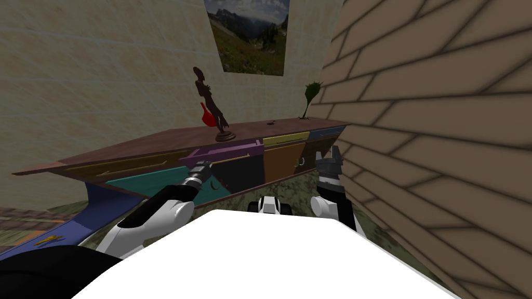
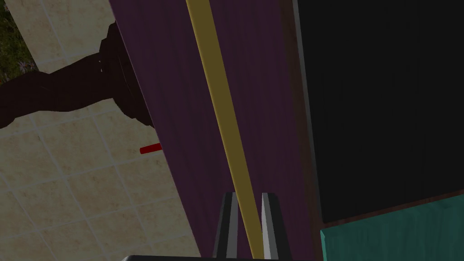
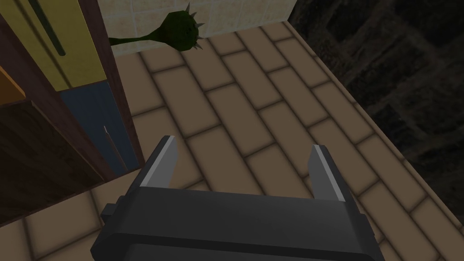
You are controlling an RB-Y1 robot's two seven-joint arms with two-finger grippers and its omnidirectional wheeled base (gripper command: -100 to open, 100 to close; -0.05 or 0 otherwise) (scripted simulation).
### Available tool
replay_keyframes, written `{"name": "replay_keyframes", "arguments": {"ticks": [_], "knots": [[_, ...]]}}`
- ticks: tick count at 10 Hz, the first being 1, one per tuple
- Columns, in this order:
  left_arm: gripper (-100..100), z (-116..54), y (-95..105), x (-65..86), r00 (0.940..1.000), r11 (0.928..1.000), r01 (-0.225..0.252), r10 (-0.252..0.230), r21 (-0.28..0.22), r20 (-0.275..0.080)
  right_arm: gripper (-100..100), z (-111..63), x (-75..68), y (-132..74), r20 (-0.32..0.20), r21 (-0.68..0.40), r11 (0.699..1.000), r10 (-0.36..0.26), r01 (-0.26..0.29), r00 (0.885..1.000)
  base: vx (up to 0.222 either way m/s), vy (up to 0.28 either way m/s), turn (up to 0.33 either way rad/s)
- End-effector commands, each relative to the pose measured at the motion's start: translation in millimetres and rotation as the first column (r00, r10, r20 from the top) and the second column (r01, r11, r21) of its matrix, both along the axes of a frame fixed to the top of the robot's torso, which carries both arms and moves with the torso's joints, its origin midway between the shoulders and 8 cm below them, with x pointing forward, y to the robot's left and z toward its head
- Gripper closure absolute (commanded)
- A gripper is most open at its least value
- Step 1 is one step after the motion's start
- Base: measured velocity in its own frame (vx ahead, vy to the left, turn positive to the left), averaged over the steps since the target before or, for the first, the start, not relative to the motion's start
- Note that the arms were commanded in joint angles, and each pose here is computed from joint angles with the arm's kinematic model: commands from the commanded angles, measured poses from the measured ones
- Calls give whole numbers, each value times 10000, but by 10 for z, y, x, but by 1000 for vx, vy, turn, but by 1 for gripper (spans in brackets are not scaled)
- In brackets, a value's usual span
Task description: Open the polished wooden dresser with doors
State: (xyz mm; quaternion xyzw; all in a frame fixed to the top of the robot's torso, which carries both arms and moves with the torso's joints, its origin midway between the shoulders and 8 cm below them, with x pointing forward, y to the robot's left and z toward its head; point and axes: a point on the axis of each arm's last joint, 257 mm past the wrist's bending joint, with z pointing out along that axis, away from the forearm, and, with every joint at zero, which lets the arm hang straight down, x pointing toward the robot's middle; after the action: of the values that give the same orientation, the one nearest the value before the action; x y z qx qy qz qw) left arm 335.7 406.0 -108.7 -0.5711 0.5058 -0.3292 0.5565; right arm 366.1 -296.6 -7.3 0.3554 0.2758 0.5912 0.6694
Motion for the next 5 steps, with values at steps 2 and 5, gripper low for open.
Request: {"name": "replay_keyframes", "arguments": {"ticks": [2, 5], "knots": [[-100, 88, 107, -3, 10000, 10000, -37, 36, -5, -54, 0, -1, -1, -1, -3, -2, 10000, -2, 2, 10000, -18, -33, -20], [-100, 252, 263, -2, 9999, 9999, -106, 106, 21, -74, 0, -1, -1, -1, -2, -2, 10000, -2, 2, 10000, -1, -44, -25]]}}
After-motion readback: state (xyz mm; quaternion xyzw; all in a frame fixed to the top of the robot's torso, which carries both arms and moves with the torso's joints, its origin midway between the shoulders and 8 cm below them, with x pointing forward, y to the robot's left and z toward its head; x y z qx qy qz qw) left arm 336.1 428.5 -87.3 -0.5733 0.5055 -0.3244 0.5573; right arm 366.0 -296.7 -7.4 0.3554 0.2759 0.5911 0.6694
